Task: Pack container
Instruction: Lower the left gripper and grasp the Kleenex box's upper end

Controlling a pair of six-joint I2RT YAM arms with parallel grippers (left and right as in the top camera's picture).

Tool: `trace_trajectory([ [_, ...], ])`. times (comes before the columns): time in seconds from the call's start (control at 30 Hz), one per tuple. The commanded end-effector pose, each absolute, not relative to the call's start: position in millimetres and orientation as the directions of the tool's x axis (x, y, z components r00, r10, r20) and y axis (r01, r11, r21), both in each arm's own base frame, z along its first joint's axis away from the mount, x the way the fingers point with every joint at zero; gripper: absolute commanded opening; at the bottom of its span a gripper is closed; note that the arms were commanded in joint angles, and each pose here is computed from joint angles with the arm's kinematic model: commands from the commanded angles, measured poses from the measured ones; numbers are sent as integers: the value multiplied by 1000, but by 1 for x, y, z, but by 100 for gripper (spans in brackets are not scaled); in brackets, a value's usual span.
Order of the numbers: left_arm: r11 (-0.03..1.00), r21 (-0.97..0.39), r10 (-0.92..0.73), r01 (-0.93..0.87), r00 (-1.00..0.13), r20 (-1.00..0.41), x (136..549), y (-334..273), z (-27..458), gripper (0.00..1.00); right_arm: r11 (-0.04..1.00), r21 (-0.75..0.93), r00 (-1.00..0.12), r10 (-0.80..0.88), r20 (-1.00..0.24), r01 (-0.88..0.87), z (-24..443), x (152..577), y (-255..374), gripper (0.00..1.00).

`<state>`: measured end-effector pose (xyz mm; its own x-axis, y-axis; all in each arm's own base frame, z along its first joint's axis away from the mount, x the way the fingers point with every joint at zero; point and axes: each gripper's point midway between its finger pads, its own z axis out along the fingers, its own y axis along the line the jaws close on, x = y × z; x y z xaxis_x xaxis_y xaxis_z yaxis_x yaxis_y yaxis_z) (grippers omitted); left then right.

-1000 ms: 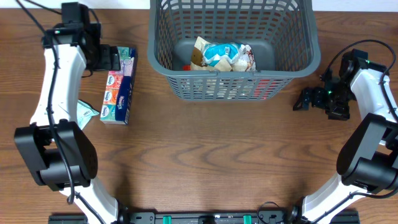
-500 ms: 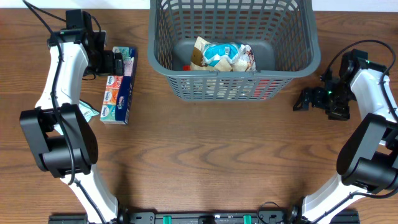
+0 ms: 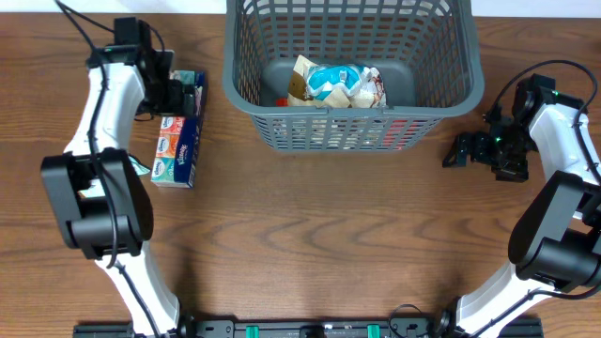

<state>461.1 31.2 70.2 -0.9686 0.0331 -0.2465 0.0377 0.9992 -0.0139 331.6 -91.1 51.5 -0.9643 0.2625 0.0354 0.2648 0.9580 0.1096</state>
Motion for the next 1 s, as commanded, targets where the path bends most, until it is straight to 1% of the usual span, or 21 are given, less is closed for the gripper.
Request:
trace_trajectory([
  [0.0, 997, -20, 65, 71, -978, -199, 456, 21, 51, 99, 964, 105, -970, 242, 37, 244, 51, 331, -89, 99],
  [0.3, 997, -30, 62, 66, -990, -130, 448, 16, 26, 99, 964, 104, -970, 241, 39, 244, 51, 331, -89, 99],
  [0.57, 998, -29, 59, 63, -991, -120, 445, 18, 22, 99, 964, 104, -970, 241, 41, 244, 51, 330, -88, 99],
  [0.8, 998, -33, 52, 55, -995, -82, 432, 20, 9, 99, 964, 104, -970, 241, 44, 244, 51, 329, -88, 99],
  [0.97, 998, -35, 49, 51, -996, -75, 430, 19, 8, 99, 964, 104, -969, 241, 44, 245, 51, 330, -88, 99],
])
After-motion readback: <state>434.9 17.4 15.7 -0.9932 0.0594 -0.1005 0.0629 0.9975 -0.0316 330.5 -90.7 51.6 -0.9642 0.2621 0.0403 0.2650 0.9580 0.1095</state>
